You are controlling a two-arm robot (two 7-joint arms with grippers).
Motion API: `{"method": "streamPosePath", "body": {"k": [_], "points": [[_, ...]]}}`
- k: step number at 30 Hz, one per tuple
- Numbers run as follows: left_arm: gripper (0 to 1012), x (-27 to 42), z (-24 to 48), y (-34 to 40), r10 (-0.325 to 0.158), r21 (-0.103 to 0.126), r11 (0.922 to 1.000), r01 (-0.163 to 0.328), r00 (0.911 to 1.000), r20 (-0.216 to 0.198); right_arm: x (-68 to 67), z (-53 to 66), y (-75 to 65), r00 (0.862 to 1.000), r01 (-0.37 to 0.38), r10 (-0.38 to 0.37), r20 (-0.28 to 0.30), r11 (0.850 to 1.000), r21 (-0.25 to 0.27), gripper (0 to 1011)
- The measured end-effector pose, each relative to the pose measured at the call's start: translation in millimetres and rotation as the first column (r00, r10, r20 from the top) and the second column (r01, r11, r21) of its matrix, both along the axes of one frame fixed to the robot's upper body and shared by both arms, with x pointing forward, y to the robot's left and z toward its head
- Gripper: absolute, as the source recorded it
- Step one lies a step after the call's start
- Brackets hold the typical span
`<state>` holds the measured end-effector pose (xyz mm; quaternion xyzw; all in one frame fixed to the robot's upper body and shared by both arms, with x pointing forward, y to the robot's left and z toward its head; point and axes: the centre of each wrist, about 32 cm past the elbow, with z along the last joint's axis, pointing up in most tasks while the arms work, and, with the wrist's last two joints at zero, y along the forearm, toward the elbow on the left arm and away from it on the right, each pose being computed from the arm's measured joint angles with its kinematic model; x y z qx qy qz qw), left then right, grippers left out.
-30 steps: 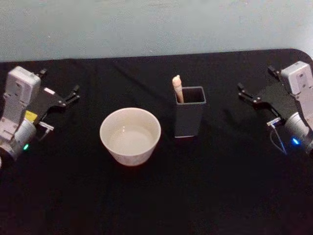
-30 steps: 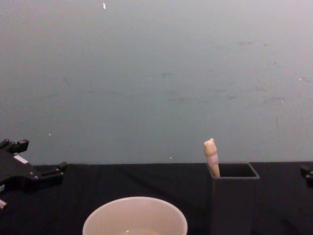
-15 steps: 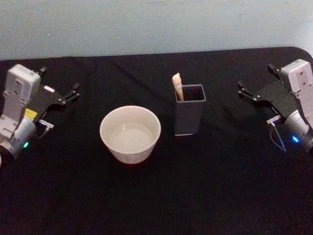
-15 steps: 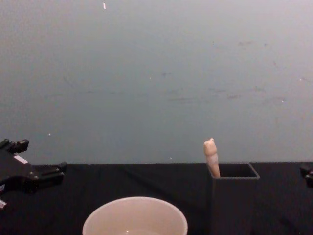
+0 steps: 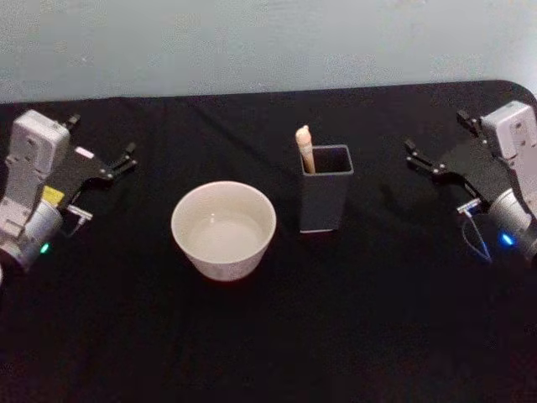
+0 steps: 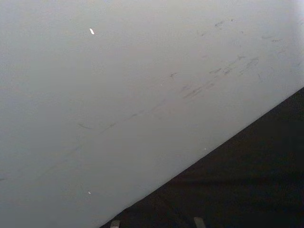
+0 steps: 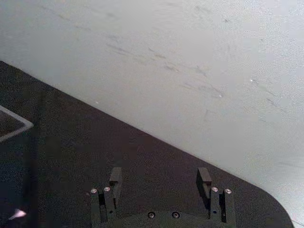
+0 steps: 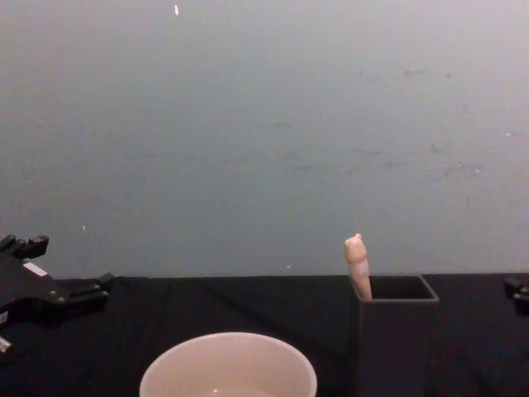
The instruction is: Pick up the stirring spoon with one hand, stir inside the cup, then place it back in its original position.
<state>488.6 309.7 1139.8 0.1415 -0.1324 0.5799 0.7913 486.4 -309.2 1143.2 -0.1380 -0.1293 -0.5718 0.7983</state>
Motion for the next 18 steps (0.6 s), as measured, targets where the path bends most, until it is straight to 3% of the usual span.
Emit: {"method": "streamPosePath", "body": {"k": [9, 13, 18], "points": [[1001, 0.0, 0.0, 0.0, 0.000, 0.000, 1.0000, 0.000, 1.0000, 0.000, -7.3, 26.3, 5.2, 0.995, -0.093, 0.096, -0.031, 0.993, 0.074, 1000], [1001, 0.0, 0.0, 0.0, 0.000, 0.000, 1.0000, 0.000, 1.0000, 0.000, -10.8, 43.2, 10.2, 0.986, -0.150, 0.157, -0.056, 0.982, 0.119, 1000], [1001, 0.0, 0.0, 0.0, 0.000, 0.000, 1.0000, 0.000, 1.0000, 0.000, -12.7, 55.7, 17.8, 0.973, -0.206, 0.219, -0.079, 0.968, 0.145, 1000]]}}
